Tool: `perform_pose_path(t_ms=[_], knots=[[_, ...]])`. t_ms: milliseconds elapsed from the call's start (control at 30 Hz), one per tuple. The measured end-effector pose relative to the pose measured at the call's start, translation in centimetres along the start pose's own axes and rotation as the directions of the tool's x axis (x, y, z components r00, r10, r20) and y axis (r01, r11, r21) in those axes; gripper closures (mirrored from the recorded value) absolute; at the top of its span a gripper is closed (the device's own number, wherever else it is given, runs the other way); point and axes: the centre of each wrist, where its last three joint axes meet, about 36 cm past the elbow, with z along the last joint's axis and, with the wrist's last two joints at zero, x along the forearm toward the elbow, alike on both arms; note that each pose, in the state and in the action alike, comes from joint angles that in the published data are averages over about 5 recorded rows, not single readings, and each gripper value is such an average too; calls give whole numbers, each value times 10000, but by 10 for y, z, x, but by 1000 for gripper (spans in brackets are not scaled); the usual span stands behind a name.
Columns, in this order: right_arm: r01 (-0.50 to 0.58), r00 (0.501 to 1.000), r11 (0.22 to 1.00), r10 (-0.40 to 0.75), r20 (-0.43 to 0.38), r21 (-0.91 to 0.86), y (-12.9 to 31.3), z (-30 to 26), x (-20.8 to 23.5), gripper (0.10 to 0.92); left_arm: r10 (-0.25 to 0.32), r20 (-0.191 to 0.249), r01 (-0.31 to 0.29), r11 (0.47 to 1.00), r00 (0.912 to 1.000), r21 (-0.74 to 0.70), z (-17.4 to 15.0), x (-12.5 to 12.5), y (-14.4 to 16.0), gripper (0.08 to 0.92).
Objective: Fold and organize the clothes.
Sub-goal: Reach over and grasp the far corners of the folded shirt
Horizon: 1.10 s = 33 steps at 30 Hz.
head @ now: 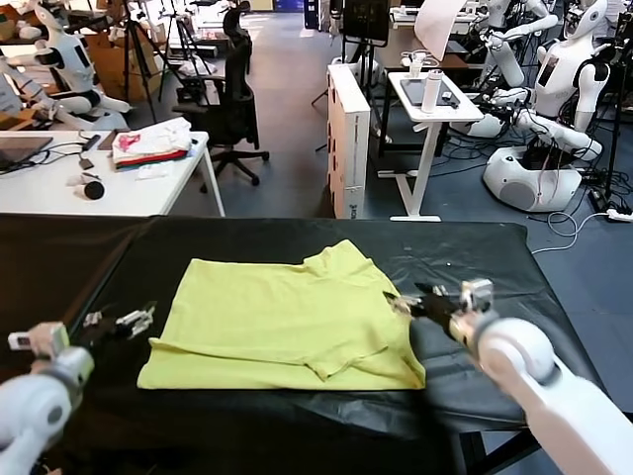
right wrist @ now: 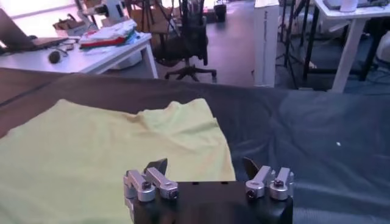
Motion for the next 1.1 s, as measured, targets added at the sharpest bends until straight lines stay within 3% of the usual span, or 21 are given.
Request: perform_pose_path(t_ms=[300,633,867,1100], knots=[[-263,9993,9996,264,-278,36,7,-22,-41,115,364,-782,-332,9986,9963,421,-29,-60,23,92],[-405,9971,9990,416,-637,190,7,-30,-69,115,506,-1324,-510,9987,9899,5,-46,-125,21,92],[-349,9957,9987,380,-848,377,13,-29,-82,115,268,-1622,-298,9994,9864,-162,-54,-159,15,92],[-328,9948,9985,368,-947,439,14,-29,-87,115,473,-1745,-494,9987,9835,-77,-55,-177,1,92]])
